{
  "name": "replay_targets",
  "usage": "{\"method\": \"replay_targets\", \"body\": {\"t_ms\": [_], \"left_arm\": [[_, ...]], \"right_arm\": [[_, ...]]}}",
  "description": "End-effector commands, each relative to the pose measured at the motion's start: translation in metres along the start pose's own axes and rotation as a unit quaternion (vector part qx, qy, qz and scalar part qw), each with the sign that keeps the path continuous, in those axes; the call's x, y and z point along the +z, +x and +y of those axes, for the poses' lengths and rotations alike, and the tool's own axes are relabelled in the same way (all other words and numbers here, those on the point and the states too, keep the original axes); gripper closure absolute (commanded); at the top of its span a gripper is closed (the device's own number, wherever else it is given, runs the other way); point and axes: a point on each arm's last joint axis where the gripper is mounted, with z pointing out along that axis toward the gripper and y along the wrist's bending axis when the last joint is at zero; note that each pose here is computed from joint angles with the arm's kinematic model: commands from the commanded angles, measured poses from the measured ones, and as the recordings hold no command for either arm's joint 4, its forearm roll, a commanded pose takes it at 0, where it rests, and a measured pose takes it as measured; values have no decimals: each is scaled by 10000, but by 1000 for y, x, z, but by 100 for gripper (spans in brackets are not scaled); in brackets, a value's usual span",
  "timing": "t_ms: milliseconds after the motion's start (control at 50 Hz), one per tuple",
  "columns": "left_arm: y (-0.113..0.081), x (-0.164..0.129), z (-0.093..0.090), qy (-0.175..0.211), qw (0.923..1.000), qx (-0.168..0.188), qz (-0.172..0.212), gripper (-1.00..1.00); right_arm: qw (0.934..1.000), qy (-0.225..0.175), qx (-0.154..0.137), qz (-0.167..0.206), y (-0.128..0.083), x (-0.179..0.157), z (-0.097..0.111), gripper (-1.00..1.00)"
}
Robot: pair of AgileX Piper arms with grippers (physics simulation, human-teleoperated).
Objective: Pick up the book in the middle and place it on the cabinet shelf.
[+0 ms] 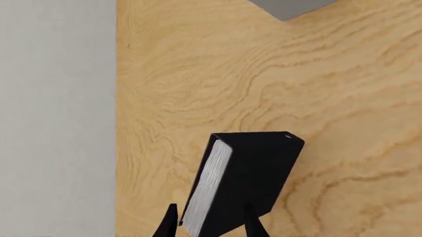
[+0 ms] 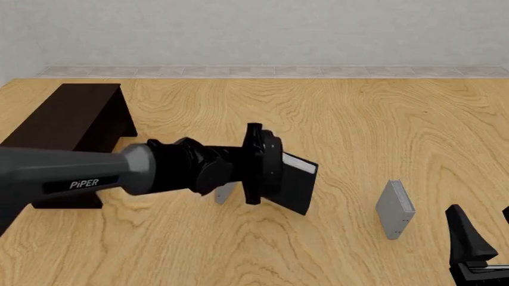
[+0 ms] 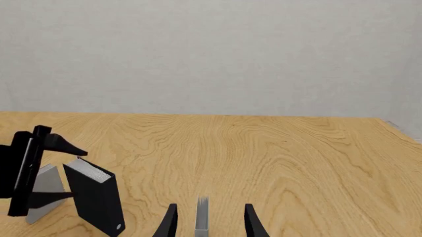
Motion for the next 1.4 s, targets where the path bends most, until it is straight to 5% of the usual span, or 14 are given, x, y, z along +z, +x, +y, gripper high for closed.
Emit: {"method": "replay_targets", "body": {"t_ms": [20,760,780,1040,1200,1400], "left_arm": [[10,5,5,-75,9999,-12,94,-100],[1,12,-6,466,9980,-366,241,-100],[0,11,-6,485,9978,-379,245,100],[2,7,-4,471,9975,-449,263,100],[-1,3,-19,574,9966,-540,229,100],[-33,-26,-33,853,9926,-862,25,100]], "right_arm": [[10000,0,0,-1,0,0,0,-100],[10000,0,1,0,0,0,0,-100],[10000,-1,0,1,0,0,0,-100],[10000,1,1,0,0,0,0,-100],[10000,0,0,0,0,0,0,-100],[10000,0,0,-1,0,0,0,-100]]}}
